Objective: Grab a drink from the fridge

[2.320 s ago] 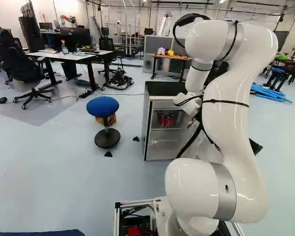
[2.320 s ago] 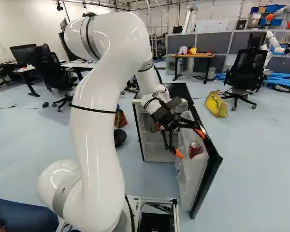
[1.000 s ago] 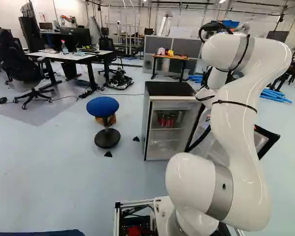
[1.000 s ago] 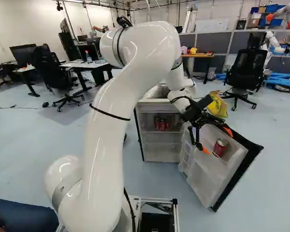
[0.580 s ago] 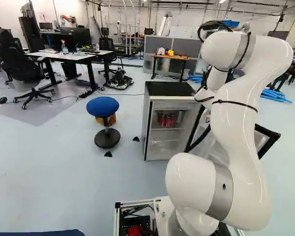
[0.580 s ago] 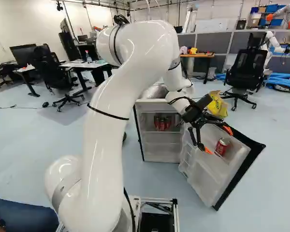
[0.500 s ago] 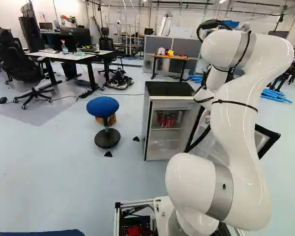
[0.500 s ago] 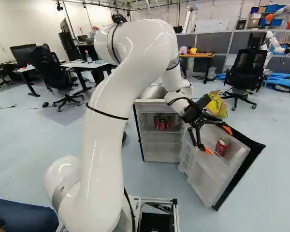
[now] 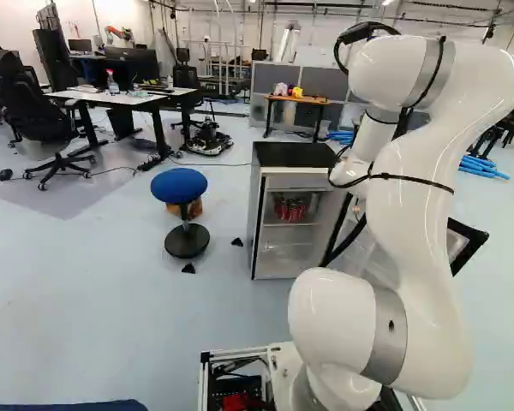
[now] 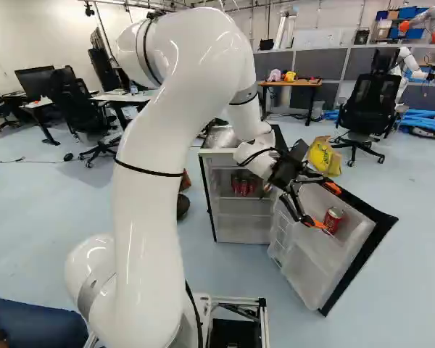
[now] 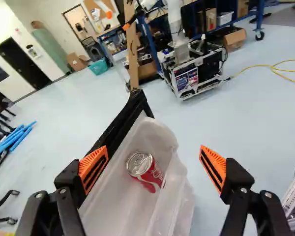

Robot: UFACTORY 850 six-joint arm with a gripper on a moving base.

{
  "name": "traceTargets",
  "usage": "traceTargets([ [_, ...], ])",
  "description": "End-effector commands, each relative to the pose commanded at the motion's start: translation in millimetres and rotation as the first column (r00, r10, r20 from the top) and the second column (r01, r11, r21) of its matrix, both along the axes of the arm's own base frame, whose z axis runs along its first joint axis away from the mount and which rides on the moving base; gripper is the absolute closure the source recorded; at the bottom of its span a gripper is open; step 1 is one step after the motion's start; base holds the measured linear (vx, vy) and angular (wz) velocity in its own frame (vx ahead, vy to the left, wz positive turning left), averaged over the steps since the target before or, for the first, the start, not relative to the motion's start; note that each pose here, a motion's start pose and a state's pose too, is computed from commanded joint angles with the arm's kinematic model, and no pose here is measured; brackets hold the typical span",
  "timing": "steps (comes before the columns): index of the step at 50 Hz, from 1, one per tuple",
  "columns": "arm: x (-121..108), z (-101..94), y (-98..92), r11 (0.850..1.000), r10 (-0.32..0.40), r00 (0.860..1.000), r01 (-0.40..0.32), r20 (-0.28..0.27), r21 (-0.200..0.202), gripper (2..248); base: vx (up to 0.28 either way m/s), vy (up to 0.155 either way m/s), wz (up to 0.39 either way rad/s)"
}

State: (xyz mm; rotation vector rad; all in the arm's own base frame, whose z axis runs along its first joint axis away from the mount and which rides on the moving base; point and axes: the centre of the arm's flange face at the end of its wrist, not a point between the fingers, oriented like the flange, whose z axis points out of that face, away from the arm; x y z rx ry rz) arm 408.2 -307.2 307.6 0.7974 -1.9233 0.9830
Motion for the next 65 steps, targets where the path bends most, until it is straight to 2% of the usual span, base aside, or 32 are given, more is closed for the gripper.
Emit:
traceTargets([
  [7, -6, 0.8, 9.9, 0.996, 0.086, 0.996, -0.086, -0.022, 0.001, 3, 0.000, 0.000, 0.000],
  [15, -13, 2.3, 21.7, 0.983, 0.182, 0.982, -0.183, -0.049, 0.001, 3, 0.000, 0.000, 0.000],
  [23, -20, 4.1, 34.1, 0.961, 0.277, 0.958, -0.278, -0.075, 0.003, 3, 0.000, 0.000, 0.000],
  [31, -28, 6.0, 46.9, 0.929, 0.369, 0.924, -0.370, -0.100, 0.007, 3, 0.000, 0.000, 0.000],
  [39, -35, 8.0, 60.3, 0.888, 0.457, 0.881, -0.459, -0.124, 0.012, 3, 0.000, 0.000, 0.000],
  [47, -43, 10.2, 74.0, 0.839, 0.540, 0.829, -0.544, -0.147, 0.017, 3, 0.000, 0.000, 0.000],
  [56, -52, 12.6, 90.0, 0.773, 0.628, 0.760, -0.634, -0.170, 0.023, 3, 0.000, 0.000, 0.000],
  [65, -61, 15.2, 106.3, 0.698, 0.706, 0.682, -0.715, -0.193, 0.027, 3, 0.000, 0.000, 0.000],
])
